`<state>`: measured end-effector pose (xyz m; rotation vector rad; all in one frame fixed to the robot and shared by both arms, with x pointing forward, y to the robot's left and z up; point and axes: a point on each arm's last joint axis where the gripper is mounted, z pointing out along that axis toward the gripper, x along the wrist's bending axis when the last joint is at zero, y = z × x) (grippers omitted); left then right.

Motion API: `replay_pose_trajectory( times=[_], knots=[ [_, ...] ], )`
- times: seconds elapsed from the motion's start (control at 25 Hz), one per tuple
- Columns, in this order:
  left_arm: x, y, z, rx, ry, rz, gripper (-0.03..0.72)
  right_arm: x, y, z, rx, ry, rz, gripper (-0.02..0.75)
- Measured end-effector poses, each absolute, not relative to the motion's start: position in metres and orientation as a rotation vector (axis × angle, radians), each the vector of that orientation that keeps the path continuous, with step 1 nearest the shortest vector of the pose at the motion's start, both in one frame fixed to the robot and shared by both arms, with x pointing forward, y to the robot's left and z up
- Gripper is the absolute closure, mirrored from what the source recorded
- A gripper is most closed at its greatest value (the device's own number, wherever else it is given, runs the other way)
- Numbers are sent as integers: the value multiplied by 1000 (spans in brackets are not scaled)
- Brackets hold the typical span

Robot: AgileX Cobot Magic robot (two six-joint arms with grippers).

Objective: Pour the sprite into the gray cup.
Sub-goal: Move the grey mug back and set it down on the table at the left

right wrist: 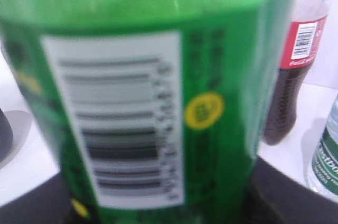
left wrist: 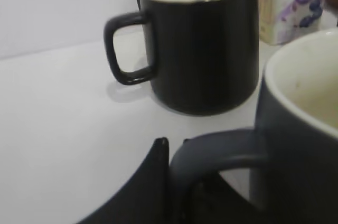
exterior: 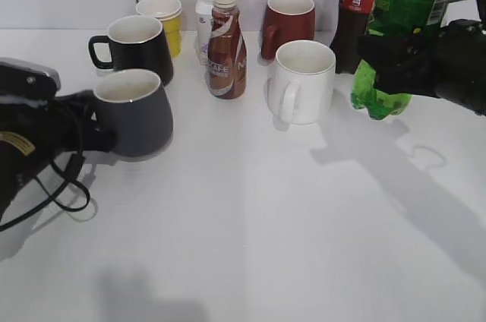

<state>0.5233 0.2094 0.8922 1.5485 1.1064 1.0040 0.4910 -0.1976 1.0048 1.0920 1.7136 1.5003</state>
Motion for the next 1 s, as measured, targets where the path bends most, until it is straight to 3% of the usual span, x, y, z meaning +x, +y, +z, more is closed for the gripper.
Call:
replay_pose_trajectory(
  times=[0.2, 0.48, 0.76, 1.0],
  knots=[
    [524, 209, 890, 1543, 1108, 1002, 628, 491, -198, 1005, 1095, 1713, 1502, 371],
    [512, 213, 892, 1552, 1119, 986, 469, 491, -198, 1005, 1104, 1709, 1509, 371],
    [498, 218, 903, 1568, 1119, 971, 451, 492, -199, 1003, 1129, 1692, 1501, 371],
    [474, 225, 916, 1574, 1112, 962, 449, 497, -202, 978, 1121, 1712, 1396, 371]
  ],
)
